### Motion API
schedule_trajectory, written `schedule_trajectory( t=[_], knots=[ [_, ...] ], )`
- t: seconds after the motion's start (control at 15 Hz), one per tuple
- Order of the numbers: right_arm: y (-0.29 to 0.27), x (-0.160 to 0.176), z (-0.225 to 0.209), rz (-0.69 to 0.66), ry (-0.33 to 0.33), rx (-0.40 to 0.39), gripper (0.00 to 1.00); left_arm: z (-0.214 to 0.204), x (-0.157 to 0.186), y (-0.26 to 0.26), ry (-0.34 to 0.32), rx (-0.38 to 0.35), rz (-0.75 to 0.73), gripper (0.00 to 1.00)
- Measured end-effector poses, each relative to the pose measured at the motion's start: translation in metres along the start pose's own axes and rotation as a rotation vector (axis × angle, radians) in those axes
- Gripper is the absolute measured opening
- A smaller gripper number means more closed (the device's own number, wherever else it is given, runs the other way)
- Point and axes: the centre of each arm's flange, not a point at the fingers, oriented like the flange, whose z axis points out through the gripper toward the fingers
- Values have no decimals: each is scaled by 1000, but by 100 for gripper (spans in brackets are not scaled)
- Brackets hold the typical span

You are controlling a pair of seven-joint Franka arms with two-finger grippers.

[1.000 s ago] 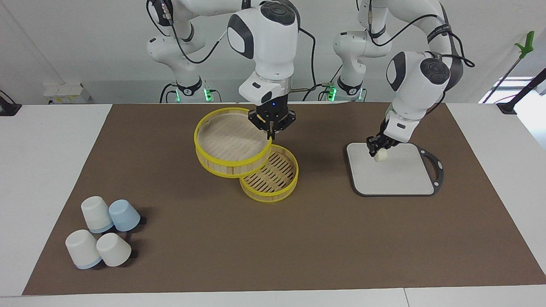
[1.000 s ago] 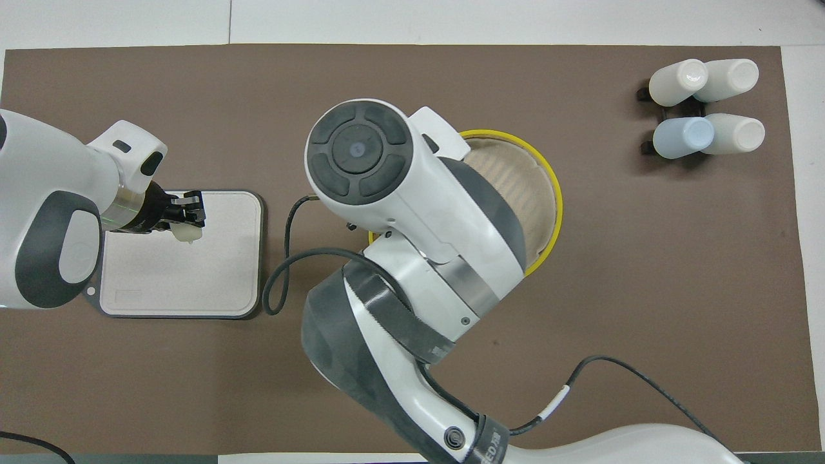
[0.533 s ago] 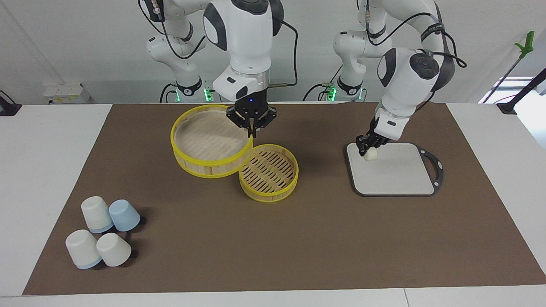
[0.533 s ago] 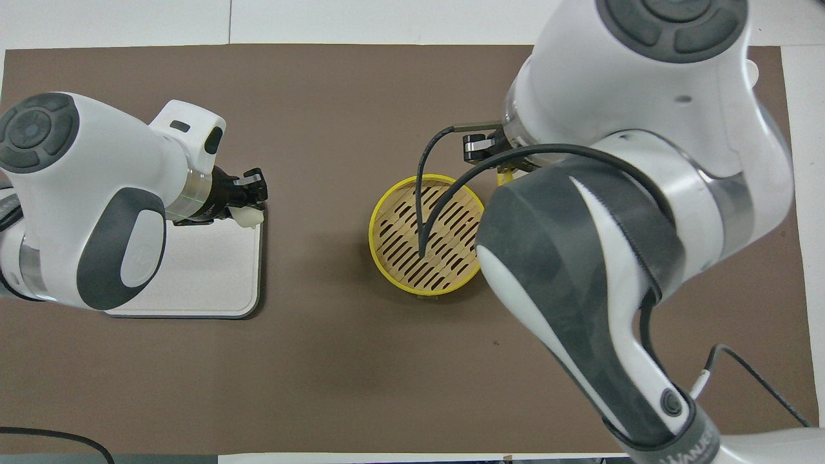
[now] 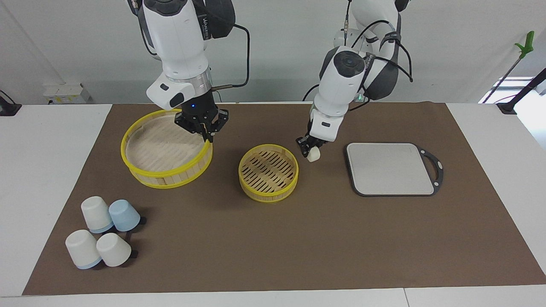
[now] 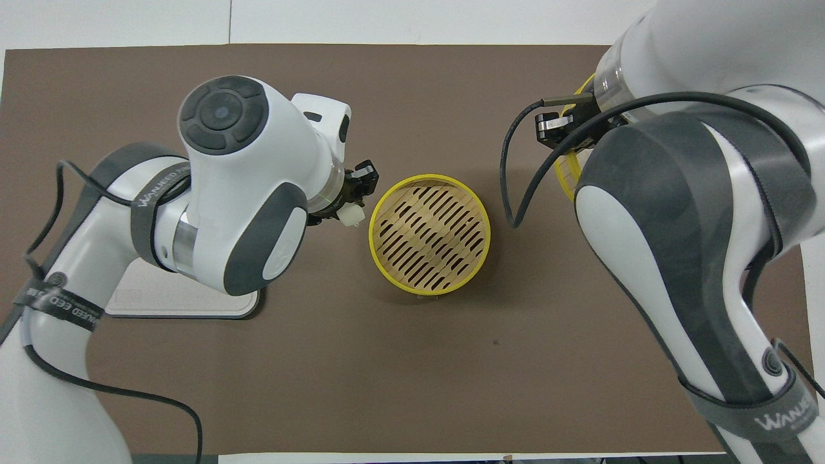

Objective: Place bun in steamer
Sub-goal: 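Carry the bun over the open steamer with the left gripper and lower it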

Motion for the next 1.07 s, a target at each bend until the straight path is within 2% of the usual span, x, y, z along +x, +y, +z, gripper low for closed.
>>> schedule_trajectory(
  t=[0.2, 0.47, 1.07],
  knots=[
    [4, -3, 6, 4, -18, -6, 9, 23, -23, 37, -16, 28, -22, 41],
    [4, -8, 12, 3, -24, -8, 9, 77, -53, 74, -7, 60, 2, 42],
    [13, -13, 24, -16, -33, -12, 9, 147, -69, 69, -13, 83, 22, 43]
  ],
)
